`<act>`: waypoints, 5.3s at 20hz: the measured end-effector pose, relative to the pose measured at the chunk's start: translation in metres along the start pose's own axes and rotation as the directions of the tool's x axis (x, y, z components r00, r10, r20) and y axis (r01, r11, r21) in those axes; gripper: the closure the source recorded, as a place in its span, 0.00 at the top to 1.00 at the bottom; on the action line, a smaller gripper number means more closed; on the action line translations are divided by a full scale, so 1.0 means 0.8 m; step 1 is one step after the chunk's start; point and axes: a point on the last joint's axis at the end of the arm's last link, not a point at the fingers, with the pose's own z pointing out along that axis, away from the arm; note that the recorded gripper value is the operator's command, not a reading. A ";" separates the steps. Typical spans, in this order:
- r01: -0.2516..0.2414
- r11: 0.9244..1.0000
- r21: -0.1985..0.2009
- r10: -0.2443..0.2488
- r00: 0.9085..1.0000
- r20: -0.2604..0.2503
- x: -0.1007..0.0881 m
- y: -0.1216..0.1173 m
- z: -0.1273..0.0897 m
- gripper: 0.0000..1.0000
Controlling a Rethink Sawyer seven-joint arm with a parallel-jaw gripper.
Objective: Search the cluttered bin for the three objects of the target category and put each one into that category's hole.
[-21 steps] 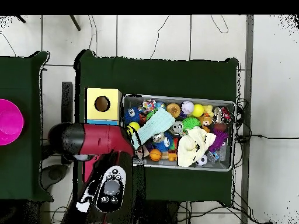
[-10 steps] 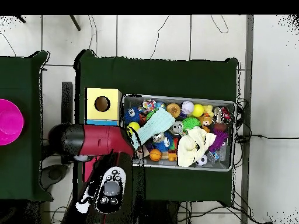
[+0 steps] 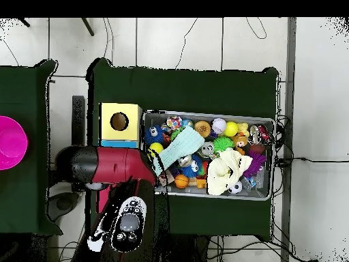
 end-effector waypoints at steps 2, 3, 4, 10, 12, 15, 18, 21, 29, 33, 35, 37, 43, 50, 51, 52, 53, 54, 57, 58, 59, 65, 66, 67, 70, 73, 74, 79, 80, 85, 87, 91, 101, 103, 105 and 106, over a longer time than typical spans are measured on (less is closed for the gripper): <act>-0.002 1.000 0.000 0.002 1.000 0.007 -0.001 -0.002 -0.005 1.00; -0.007 1.000 0.003 0.007 1.000 0.016 -0.003 -0.007 -0.010 1.00; -0.008 1.000 0.006 0.008 1.000 0.019 -0.003 -0.008 -0.012 1.00; -0.007 0.999 0.034 0.005 0.998 0.065 -0.014 -0.028 -0.033 1.00; -0.008 0.999 0.050 0.003 0.995 0.097 -0.025 -0.042 -0.048 1.00; -0.011 0.998 0.059 0.004 0.993 0.117 -0.034 -0.056 -0.057 1.00; -0.016 0.997 0.072 0.006 0.991 0.134 -0.045 -0.073 -0.062 1.00; -0.018 0.996 0.082 0.006 0.989 0.148 -0.052 -0.085 -0.063 1.00; -0.029 0.991 0.131 -0.002 0.973 0.233 -0.080 -0.147 -0.057 1.00; -0.033 0.987 0.159 -0.010 0.965 0.261 -0.090 -0.179 -0.053 1.00; -0.039 0.984 0.172 -0.009 0.963 0.268 -0.094 -0.199 -0.050 1.00; -0.049 0.981 0.189 -0.005 0.961 0.275 -0.099 -0.226 -0.048 1.00; -0.095 0.972 0.214 0.034 0.961 0.273 -0.107 -0.301 -0.044 1.00; -0.170 0.958 0.232 0.104 0.957 0.273 -0.105 -0.415 -0.041 1.00; -0.176 0.956 0.234 0.109 0.956 0.273 -0.103 -0.427 -0.040 1.00; -0.185 0.954 0.237 0.117 0.955 0.274 -0.101 -0.444 -0.038 1.00; -0.189 0.953 0.239 0.120 0.954 0.275 -0.100 -0.452 -0.037 1.00; -0.199 0.949 0.246 0.128 0.953 0.275 -0.094 -0.476 -0.033 1.00; -0.205 0.946 0.251 0.135 0.953 0.271 -0.088 -0.499 -0.027 1.00; -0.207 0.945 0.253 0.137 0.953 0.269 -0.085 -0.508 -0.024 1.00; -0.207 0.944 0.255 0.137 0.954 0.267 -0.083 -0.514 -0.022 1.00; -0.202 0.945 0.257 0.136 0.958 0.253 -0.072 -0.552 0.000 1.00; -0.197 0.946 0.256 0.131 0.959 0.253 -0.072 -0.554 0.003 1.00; -0.193 0.947 0.256 0.127 0.959 0.253 -0.072 -0.556 0.006 1.00; -0.177 0.951 0.255 0.111 0.961 0.252 -0.072 -0.558 0.018 1.00; -0.151 0.955 0.254 0.085 0.964 0.254 -0.074 -0.558 0.035 1.00; -0.143 0.957 0.251 0.078 0.964 0.255 -0.075 -0.557 0.041 1.00; -0.116 0.965 0.236 0.054 0.966 0.253 -0.078 -0.554 0.065 1.00; -0.112 0.966 0.234 0.051 0.966 0.252 -0.078 -0.553 0.068 1.00; -0.084 0.972 0.217 0.030 0.970 0.240 -0.078 -0.550 0.099 1.00; -0.077 0.974 0.214 0.025 0.972 0.235 -0.077 -0.549 0.106 1.00; -0.056 0.977 0.205 0.012 0.978 0.210 -0.070 -0.549 0.134 1.00; -0.017 0.978 0.210 -0.020 0.984 0.176 -0.060 -0.548 0.168 1.00; -0.019 0.977 0.210 -0.019 0.984 0.178 -0.060 -0.549 0.167 1.00; -0.026 0.978 0.209 -0.014 0.982 0.187 -0.062 -0.553 0.161 1.00; -0.030 0.978 0.207 -0.011 0.982 0.191 -0.063 -0.555 0.159 1.00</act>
